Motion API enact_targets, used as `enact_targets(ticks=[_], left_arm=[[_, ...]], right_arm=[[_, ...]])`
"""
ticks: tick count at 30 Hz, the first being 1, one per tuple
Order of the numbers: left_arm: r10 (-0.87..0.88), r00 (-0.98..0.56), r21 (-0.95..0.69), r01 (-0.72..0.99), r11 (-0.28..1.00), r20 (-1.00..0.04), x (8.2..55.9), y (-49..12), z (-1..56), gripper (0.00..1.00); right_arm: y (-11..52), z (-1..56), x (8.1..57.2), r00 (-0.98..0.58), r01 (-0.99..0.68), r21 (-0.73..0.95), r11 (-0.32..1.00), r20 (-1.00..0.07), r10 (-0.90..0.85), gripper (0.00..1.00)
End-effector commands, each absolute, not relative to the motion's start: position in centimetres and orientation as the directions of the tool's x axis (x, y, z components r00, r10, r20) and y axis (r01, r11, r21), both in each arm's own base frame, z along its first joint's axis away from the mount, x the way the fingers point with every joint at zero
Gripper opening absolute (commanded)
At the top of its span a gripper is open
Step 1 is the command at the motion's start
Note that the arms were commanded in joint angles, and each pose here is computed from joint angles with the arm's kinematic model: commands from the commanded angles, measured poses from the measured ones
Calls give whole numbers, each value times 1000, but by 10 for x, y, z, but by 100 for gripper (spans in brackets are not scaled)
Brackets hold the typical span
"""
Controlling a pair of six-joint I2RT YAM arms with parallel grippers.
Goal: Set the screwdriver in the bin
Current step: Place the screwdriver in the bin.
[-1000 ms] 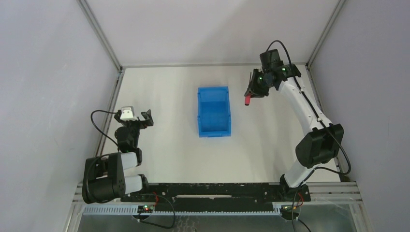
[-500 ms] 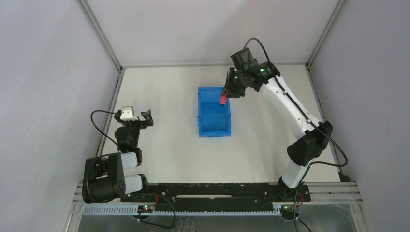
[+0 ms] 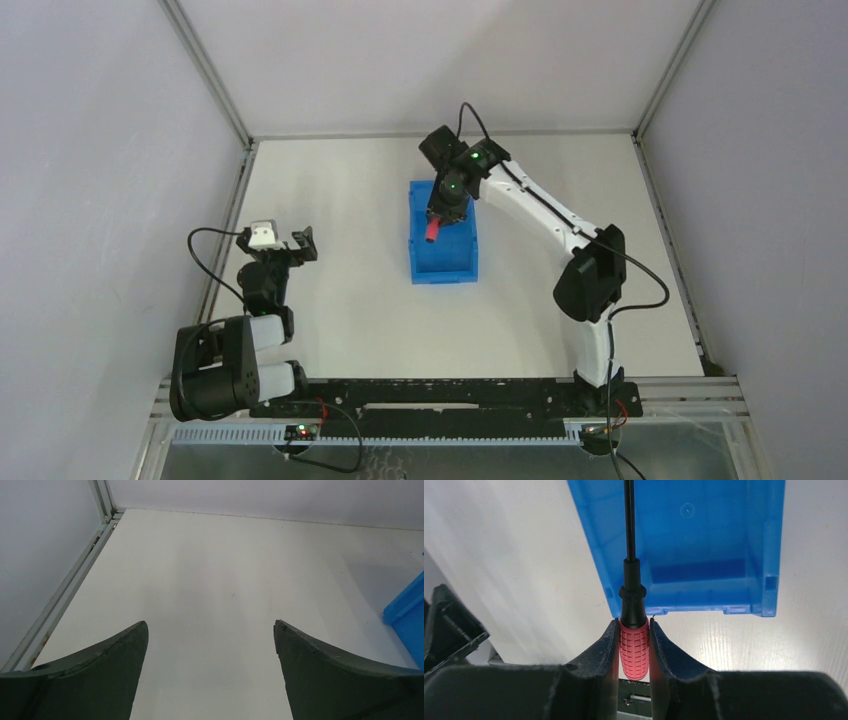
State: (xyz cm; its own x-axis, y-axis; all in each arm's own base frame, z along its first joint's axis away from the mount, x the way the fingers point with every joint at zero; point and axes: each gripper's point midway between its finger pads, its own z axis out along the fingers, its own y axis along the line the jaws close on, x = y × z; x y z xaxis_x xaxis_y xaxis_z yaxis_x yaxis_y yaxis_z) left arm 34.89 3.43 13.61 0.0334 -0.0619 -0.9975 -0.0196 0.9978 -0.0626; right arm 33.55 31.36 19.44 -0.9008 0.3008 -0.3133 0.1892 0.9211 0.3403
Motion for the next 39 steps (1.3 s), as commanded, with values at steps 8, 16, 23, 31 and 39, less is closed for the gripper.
enact_targets(ticks=[8,16,23,31,39], left_arm=[[-40,64,-41,-16,999,-997,346,34,141,100],[-40,65,-41,-15,999,-997,346,34,142,100],[-40,66,-41,-15,999,-997,346,34,142,100],[-40,64,-41,-13,999,-997,346,34,142,100],[-39,66,-40,-15,999,-997,346,35,142,100]], right_arm=[[325,154,344,-885,286,262,922,-296,359,23],[324,119,357,-881,322,202,925,-294,371,22],[322,94,364,-875,350,158,923,-296,382,22],[318,68,365,-882,360,109,927,-285,376,22],[316,45,363,-887,368,87,926,-266,378,22]])
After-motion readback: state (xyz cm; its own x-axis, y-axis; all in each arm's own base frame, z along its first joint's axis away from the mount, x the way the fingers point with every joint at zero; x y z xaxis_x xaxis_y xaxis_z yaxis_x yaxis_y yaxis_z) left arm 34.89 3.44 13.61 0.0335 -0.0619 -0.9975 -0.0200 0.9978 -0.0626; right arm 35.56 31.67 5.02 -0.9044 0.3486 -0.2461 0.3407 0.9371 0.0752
